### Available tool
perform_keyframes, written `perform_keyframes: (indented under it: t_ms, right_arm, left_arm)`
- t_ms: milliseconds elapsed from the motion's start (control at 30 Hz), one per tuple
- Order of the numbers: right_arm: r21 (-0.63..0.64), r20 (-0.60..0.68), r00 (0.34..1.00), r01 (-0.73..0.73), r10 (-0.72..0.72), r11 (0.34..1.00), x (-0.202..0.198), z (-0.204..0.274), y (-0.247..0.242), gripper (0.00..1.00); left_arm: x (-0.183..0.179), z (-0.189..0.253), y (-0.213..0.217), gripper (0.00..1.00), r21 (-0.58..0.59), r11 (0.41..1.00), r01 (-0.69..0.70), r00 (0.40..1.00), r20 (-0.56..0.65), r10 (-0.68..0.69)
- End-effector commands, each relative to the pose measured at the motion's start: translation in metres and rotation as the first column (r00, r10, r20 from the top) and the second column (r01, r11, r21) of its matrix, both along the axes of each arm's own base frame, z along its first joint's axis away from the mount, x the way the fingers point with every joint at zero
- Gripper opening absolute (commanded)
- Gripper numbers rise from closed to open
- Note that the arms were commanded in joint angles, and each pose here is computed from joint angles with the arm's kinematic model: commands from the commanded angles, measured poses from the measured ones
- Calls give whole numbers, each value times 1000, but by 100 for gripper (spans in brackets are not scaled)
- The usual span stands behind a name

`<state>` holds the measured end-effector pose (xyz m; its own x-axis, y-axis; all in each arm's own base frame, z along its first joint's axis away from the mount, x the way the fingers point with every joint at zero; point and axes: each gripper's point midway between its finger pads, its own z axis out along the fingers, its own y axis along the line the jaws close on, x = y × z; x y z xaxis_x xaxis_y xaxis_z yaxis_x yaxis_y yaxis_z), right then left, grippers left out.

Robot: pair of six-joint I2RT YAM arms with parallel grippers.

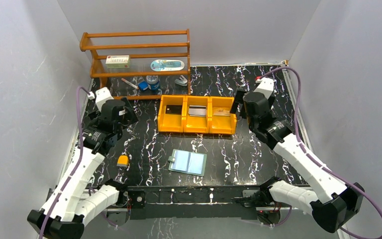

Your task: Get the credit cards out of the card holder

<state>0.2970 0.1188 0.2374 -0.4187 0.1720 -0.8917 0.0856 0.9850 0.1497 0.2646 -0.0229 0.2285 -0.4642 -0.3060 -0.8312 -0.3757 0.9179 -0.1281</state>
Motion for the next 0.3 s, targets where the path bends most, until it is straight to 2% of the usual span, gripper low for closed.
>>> perform_keyframes:
  t_ms: [0,100,267]
  right_arm:
    - [-21,85,996,38,-36,999,8,40,-22,98]
    - [44,113,993,-39,34,998,4,45,-8,98]
    - [96,126,991,-62,50,993,0,41,-3,98]
  left_arm:
    - [-19,13,33,98,71,987,-146,989,32,144]
    - [-25,13,39,98,87,984,-155,987,48,151]
    - [-23,10,38,98,120,984,-132,991,22,130]
